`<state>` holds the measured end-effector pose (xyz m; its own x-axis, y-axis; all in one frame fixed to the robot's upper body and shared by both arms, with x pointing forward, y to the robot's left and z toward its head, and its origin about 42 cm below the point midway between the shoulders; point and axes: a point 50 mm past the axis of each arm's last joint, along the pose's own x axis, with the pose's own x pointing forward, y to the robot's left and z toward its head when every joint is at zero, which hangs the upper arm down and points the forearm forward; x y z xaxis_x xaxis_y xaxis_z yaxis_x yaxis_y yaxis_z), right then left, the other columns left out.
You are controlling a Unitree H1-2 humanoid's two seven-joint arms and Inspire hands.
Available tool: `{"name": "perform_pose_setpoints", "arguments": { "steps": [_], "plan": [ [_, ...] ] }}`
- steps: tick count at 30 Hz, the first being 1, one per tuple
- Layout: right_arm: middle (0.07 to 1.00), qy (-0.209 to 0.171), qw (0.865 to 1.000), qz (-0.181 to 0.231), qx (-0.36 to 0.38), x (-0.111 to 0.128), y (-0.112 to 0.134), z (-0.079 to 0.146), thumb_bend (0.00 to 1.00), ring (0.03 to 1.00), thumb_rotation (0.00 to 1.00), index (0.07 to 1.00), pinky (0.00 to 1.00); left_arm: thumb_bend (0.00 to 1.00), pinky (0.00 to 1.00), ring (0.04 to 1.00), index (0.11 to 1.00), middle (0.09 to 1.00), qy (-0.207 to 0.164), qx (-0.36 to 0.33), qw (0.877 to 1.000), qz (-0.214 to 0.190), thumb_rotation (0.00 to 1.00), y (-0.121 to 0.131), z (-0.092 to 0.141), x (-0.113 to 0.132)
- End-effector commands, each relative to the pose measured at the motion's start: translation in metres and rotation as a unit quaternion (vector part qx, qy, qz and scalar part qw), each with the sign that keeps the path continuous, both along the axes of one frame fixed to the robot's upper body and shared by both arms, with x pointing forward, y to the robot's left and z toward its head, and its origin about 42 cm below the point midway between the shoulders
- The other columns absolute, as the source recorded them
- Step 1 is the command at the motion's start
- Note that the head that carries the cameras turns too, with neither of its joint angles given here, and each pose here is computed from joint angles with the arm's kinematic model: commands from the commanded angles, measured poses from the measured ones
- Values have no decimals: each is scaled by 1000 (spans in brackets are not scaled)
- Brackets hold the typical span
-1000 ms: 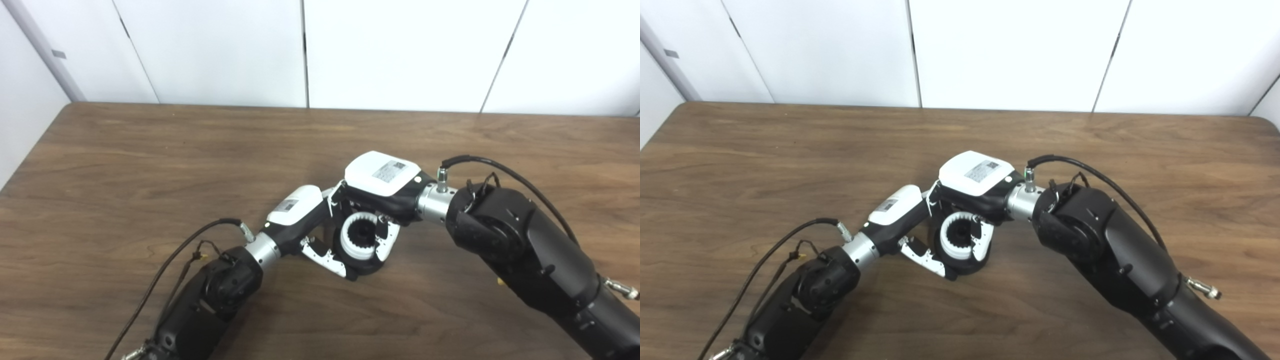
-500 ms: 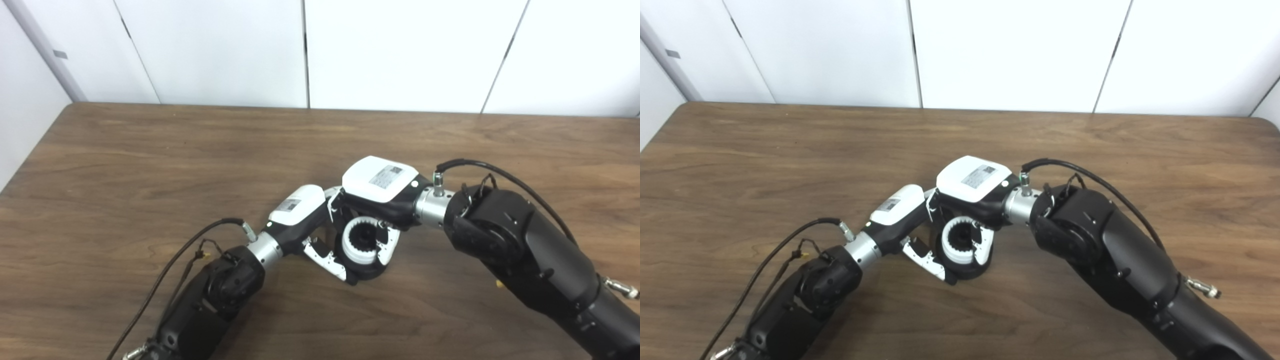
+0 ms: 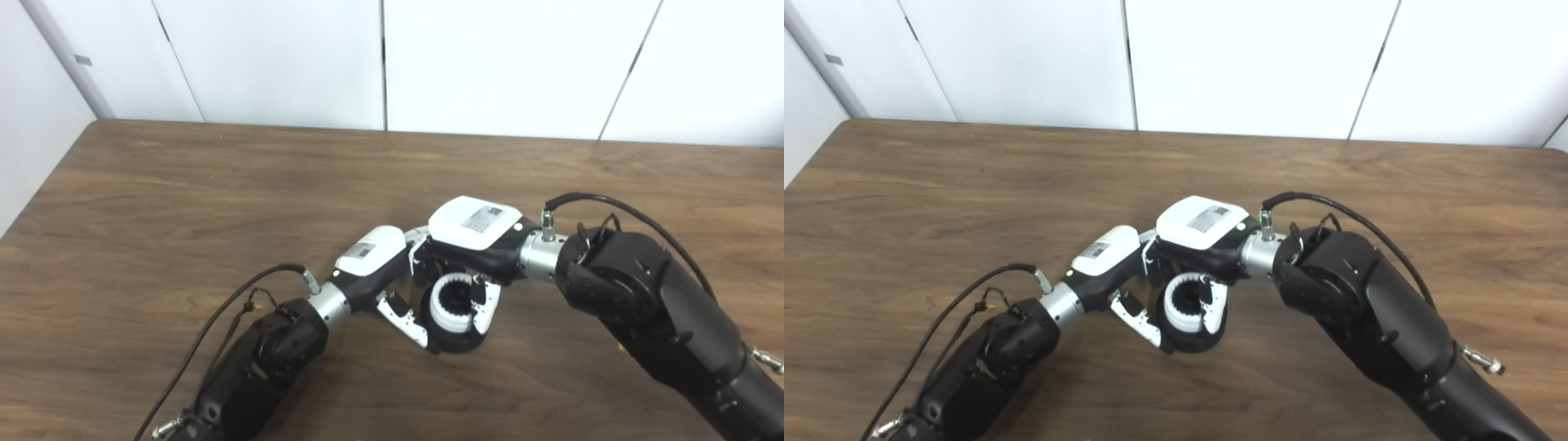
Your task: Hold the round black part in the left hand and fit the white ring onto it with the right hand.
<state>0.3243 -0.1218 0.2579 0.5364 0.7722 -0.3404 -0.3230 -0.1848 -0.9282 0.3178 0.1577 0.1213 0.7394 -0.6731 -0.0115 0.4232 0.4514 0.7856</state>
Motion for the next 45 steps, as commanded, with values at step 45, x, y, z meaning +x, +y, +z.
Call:
{"name": "perform_pose_setpoints", "arguments": {
  "steps": [45],
  "plan": [
    [960, -19, 999, -35, 0, 12, -18, 63, 993, 886, 260, 914, 688, 522, 806, 941, 482, 919, 74, 8, 997, 4, 74, -1, -22, -4]
  ]
}}
